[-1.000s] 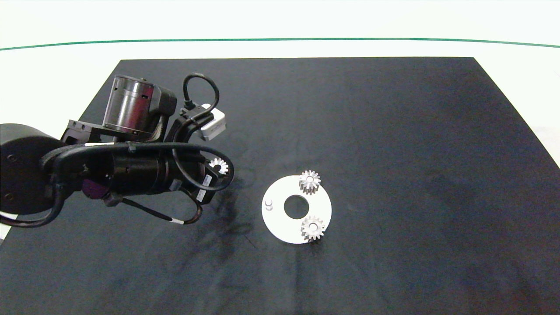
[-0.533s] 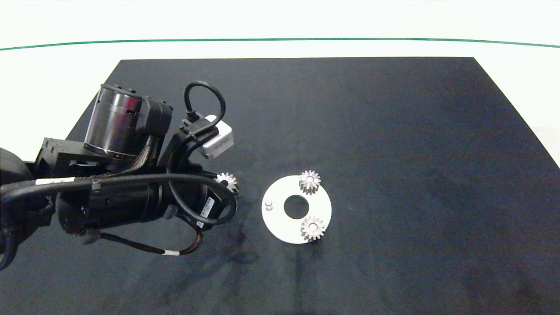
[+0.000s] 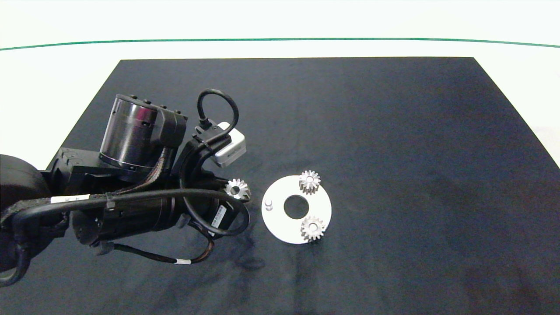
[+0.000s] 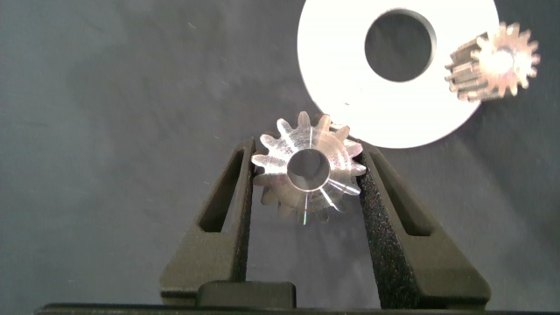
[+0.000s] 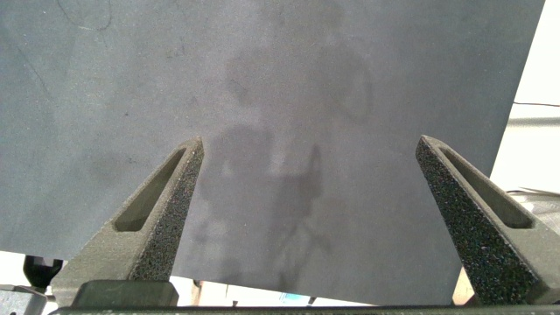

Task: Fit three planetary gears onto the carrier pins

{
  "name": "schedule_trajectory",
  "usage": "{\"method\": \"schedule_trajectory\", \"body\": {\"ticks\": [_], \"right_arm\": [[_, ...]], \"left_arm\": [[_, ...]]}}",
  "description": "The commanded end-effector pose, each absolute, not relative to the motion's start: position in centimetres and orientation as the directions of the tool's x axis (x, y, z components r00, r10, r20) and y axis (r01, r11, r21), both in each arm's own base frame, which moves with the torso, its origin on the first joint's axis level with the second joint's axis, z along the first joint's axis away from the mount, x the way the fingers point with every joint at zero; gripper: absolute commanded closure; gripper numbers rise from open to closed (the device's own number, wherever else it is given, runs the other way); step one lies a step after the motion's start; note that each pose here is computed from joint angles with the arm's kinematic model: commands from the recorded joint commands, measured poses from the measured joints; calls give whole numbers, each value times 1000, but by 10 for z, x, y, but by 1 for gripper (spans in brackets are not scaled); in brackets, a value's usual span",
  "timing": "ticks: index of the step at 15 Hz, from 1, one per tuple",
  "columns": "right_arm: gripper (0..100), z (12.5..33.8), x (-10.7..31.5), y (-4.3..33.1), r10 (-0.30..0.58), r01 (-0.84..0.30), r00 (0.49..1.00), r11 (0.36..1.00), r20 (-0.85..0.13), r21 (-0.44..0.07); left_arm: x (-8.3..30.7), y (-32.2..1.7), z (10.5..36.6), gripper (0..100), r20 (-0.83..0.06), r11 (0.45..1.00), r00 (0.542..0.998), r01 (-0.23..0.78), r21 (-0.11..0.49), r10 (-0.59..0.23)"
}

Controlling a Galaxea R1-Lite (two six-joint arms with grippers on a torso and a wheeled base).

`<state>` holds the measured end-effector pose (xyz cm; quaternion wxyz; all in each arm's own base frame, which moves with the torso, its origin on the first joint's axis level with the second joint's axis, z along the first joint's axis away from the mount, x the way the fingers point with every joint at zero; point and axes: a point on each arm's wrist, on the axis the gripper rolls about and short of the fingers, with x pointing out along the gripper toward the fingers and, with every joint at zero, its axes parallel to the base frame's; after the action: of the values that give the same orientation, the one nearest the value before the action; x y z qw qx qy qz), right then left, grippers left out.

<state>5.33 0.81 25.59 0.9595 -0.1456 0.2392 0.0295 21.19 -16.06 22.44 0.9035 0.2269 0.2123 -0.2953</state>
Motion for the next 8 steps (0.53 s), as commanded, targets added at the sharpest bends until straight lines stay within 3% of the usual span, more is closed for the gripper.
{"method": "schedule_trajectory", "body": {"ticks": [1,8], "right_arm": [[0,255,55,9,-14,-131,879,954,-476,-269],[0,256,53,8,-14,-128,882,955,-470,-269]], "left_arm": [[210,-166,219,96,-532,711,720,646,279,-446],[212,-175,221,96,-498,718,746,627,302,-442]]}}
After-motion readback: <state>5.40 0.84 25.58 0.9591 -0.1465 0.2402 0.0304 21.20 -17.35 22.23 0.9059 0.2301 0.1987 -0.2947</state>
